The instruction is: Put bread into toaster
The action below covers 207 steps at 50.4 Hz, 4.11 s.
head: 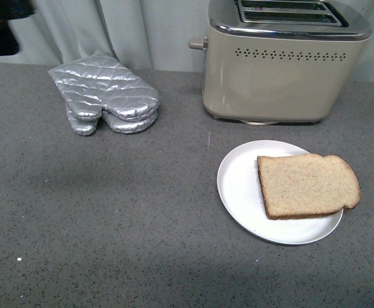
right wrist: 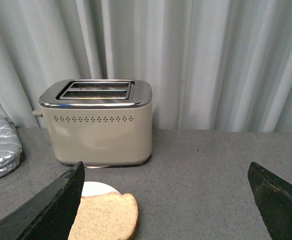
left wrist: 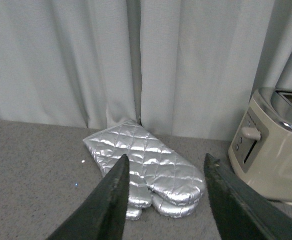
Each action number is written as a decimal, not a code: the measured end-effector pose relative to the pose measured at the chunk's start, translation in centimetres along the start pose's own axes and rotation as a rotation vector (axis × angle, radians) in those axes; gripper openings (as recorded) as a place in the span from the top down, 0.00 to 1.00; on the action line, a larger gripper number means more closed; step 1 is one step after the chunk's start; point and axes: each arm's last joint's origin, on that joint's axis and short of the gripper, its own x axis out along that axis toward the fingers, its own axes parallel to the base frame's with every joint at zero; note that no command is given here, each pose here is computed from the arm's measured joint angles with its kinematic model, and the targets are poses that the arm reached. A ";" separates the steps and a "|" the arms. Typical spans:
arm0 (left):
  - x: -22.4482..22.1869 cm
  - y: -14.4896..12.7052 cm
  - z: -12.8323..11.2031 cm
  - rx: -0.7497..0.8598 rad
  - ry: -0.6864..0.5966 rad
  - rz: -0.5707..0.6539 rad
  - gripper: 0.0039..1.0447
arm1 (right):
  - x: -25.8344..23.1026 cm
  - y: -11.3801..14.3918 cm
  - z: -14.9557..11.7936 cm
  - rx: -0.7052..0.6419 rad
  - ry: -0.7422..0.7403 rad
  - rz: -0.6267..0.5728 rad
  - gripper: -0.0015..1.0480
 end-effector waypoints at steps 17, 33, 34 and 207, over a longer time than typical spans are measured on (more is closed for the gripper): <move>-4.6 3.4 -0.1 0.046 0.014 -0.014 0.97 | 0.0 0.0 0.0 0.000 0.000 0.001 0.09; -7.3 4.9 0.0 0.051 0.017 -0.010 0.97 | 0.0 0.0 0.0 0.000 0.000 0.000 0.09; -7.4 5.0 0.0 0.051 0.018 -0.009 0.97 | 0.0 0.0 0.0 0.000 0.000 0.000 0.09; -14.2 6.5 0.9 0.053 -0.013 -0.007 0.06 | 25.3 0.4 -11.7 0.326 1.121 0.266 0.56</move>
